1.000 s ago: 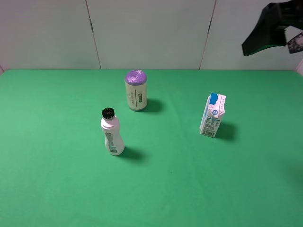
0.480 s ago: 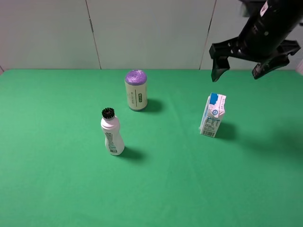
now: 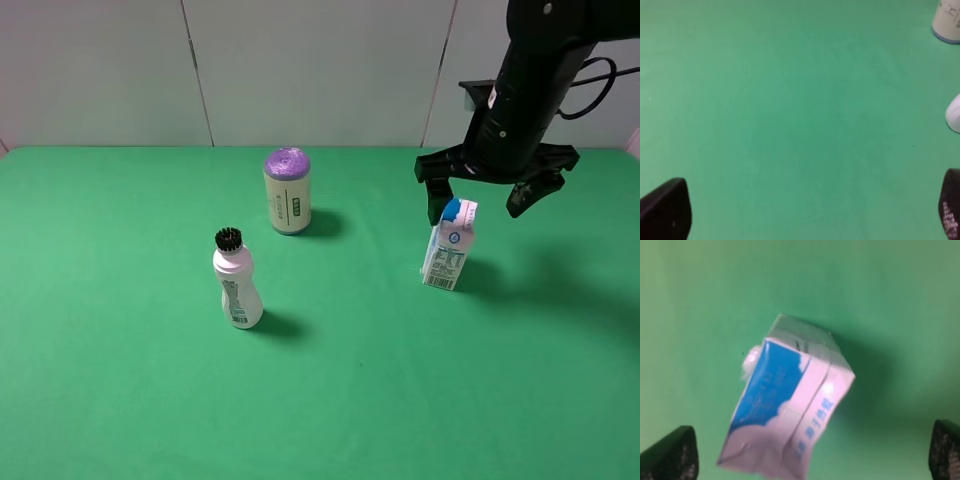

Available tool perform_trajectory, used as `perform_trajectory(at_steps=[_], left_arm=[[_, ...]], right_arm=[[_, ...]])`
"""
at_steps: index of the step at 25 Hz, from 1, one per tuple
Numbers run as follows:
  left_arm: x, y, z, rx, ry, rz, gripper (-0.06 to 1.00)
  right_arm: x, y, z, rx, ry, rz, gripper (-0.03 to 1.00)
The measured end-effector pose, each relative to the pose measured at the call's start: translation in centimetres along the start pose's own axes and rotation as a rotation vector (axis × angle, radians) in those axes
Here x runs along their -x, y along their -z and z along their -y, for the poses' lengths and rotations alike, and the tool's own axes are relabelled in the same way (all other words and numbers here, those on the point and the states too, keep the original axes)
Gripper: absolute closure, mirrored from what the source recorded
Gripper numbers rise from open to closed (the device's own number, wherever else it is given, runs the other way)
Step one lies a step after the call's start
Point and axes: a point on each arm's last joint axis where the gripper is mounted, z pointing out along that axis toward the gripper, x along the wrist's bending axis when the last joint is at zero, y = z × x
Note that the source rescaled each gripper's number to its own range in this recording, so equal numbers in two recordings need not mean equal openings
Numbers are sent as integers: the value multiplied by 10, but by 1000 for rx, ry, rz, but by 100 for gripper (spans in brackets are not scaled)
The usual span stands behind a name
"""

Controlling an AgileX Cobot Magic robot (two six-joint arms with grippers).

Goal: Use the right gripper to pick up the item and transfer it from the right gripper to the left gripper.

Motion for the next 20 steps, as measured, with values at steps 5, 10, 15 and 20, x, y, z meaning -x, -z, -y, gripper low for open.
perform_trajectory(at_steps=[5, 10, 15, 20], left_arm=[[0, 0, 0, 0, 0, 0, -3], [0, 0, 0, 0, 0, 0, -3], [0, 0, 0, 0, 0, 0, -3], [0, 0, 0, 0, 0, 0, -3]], right_arm=[[-2, -21, -4, -25, 1, 5, -3], [-4, -39, -7, -54, 1, 12, -3], [-4, -43, -7, -65, 0, 15, -3], [-4, -44, -7, -67, -2, 16, 18]])
